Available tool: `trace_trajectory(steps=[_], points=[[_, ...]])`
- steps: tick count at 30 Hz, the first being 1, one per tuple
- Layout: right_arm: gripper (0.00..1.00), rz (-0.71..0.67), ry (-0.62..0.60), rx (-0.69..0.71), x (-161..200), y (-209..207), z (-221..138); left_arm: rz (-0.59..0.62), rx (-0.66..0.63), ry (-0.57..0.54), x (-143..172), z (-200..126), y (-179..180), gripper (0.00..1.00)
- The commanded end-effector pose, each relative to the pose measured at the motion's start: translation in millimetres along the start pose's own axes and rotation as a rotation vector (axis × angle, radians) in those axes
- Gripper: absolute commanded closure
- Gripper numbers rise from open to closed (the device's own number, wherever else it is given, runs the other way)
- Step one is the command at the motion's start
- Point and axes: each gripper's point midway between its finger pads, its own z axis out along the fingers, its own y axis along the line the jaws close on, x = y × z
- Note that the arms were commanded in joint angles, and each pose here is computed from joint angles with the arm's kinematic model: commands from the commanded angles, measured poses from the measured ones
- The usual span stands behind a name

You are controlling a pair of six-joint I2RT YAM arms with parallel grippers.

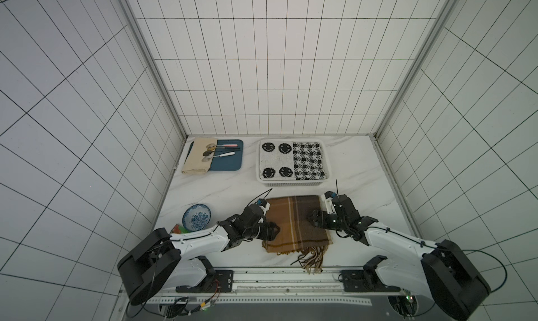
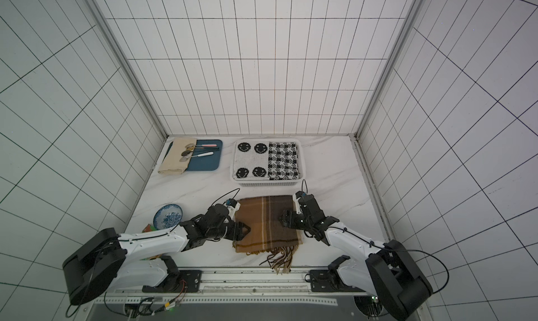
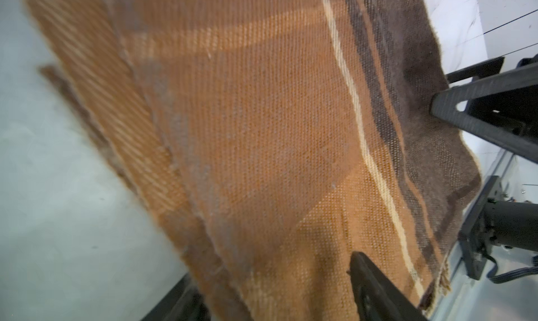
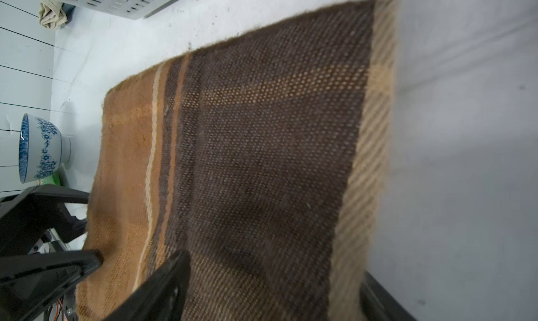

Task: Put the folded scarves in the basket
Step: Adjust the scarf at the center of the board, then pick up the scarf at the center of the board.

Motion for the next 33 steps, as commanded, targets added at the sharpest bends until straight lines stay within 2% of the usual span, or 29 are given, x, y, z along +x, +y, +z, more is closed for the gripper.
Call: trace_trajectory(steps=[1, 4, 7, 10, 14, 15, 16, 17, 21, 22, 24, 25, 27, 33], points=[[0.19, 0.038, 0.127, 0.087, 27, -23, -6, -0.065, -0.071, -0.101, -28, -6, 20, 0.19], [0.19, 0.038, 0.135, 0.164, 27, -33, -9, -0.105, -0.078, -0.067, -28, 4, 31, 0.18], [0.21, 0.053, 0.187, 0.124, 34, -29, -1, -0.111, -0.062, -0.013, -20, 18, 31, 0.18], [0.25, 0.062, 0.228, 0.05, 44, -20, 13, -0.11, -0.022, 0.027, -13, 30, 23, 0.23], [0.34, 0.048, 0.237, -0.04, 49, -2, 28, -0.094, 0.058, 0.116, 8, 47, 1, 0.45], [0.44, 0.043, 0.242, -0.066, 49, 5, 31, -0.086, 0.074, 0.125, 10, 48, -5, 0.53], [0.59, 0.035, 0.245, -0.088, 48, 10, 33, -0.079, 0.077, 0.123, 10, 47, -7, 0.59], [0.74, 0.025, 0.246, -0.119, 47, 17, 34, -0.07, 0.076, 0.112, 8, 45, -8, 0.65], [0.91, -0.02, 0.222, -0.183, 40, 36, 31, -0.028, 0.05, 0.046, -6, 30, -9, 0.8], [0.93, -0.029, 0.209, -0.19, 37, 39, 28, -0.018, 0.047, 0.03, -10, 26, -11, 0.84], [0.95, -0.056, 0.175, -0.187, 28, 45, 20, -0.004, 0.051, -0.019, -23, 14, -18, 0.98], [0.96, -0.072, 0.156, -0.177, 23, 47, 15, -0.003, 0.061, -0.044, -28, 8, -22, 1.0], [1.0, -0.131, 0.107, -0.149, 7, 56, -1, 0.011, 0.1, -0.103, -44, -8, -38, 1.0], [1.0, -0.281, -0.043, -0.155, -35, 101, -63, 0.054, 0.146, -0.213, -92, -57, -81, 1.0]])
